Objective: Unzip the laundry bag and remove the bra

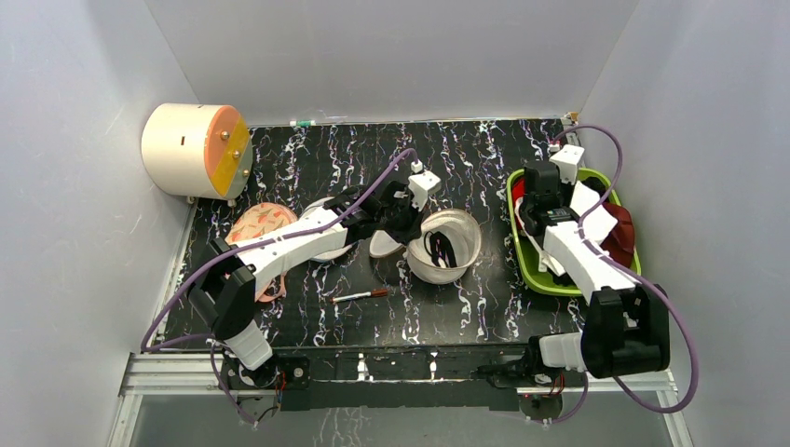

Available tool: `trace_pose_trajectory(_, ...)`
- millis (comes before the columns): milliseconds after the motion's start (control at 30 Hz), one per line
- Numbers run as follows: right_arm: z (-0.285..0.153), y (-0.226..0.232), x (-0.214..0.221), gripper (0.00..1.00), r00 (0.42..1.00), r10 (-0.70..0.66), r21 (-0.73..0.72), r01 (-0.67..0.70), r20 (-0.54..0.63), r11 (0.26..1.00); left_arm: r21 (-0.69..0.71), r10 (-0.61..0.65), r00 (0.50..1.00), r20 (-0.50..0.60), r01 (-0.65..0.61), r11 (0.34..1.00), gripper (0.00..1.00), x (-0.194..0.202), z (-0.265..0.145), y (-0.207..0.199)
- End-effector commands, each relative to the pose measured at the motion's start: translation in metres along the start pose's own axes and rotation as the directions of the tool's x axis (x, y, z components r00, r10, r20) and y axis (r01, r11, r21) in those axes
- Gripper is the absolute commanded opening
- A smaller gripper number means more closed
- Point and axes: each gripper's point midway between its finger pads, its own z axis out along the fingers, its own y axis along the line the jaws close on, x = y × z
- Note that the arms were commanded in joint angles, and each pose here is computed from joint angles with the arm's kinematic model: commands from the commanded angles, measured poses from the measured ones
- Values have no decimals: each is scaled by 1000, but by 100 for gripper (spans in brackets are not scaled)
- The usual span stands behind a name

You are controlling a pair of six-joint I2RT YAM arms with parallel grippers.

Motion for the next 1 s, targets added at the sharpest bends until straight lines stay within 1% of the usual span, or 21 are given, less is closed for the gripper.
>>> trace_pose_trajectory(0,7,20,12,0,993,114,-56,-116,-28,992,9,19,998,66,-20,1000,0,-20,-23,-7)
trace_pose_trajectory(233,20,32,42,0,990,76,-25,-80,-121,997,-1,23,997,77,-23,1000,0,-22,-26,-6)
trace_pose_trajectory(267,21,31,43,4,989,74,-11,-76,-126,997,-1,23,997,77,-23,1000,0,-22,-26,-6)
trace_pose_trajectory(333,21,28,40,17,989,71,1,-72,-128,997,-1,24,997,77,-24,1000,0,-22,-26,-6)
trace_pose_trajectory(433,14,24,21,35,990,98,-11,-99,-98,995,2,23,997,77,-24,1000,0,-22,-25,-6)
trace_pose_trajectory(600,-7,17,-27,54,985,170,-90,-171,-21,981,7,21,997,74,-22,1000,0,-22,-24,-7)
trace_pose_trajectory(667,-18,17,-48,62,977,211,-151,-207,11,967,8,19,997,73,-20,1000,0,-21,-23,-7)
trace_pose_trajectory(733,-32,20,-64,69,967,253,-236,-237,36,942,9,18,997,71,-19,1000,0,-20,-22,-7)
trace_pose_trajectory(833,-55,32,-81,81,949,310,-393,-263,62,881,11,18,997,69,-18,1000,0,-20,-21,-7)
trace_pose_trajectory(933,-78,45,-90,88,940,336,-532,-257,54,807,15,16,997,69,-17,1000,0,-20,-21,-8)
trace_pose_trajectory(967,-83,45,-91,89,939,339,-549,-255,55,796,16,16,997,69,-17,1000,0,-20,-22,-8)
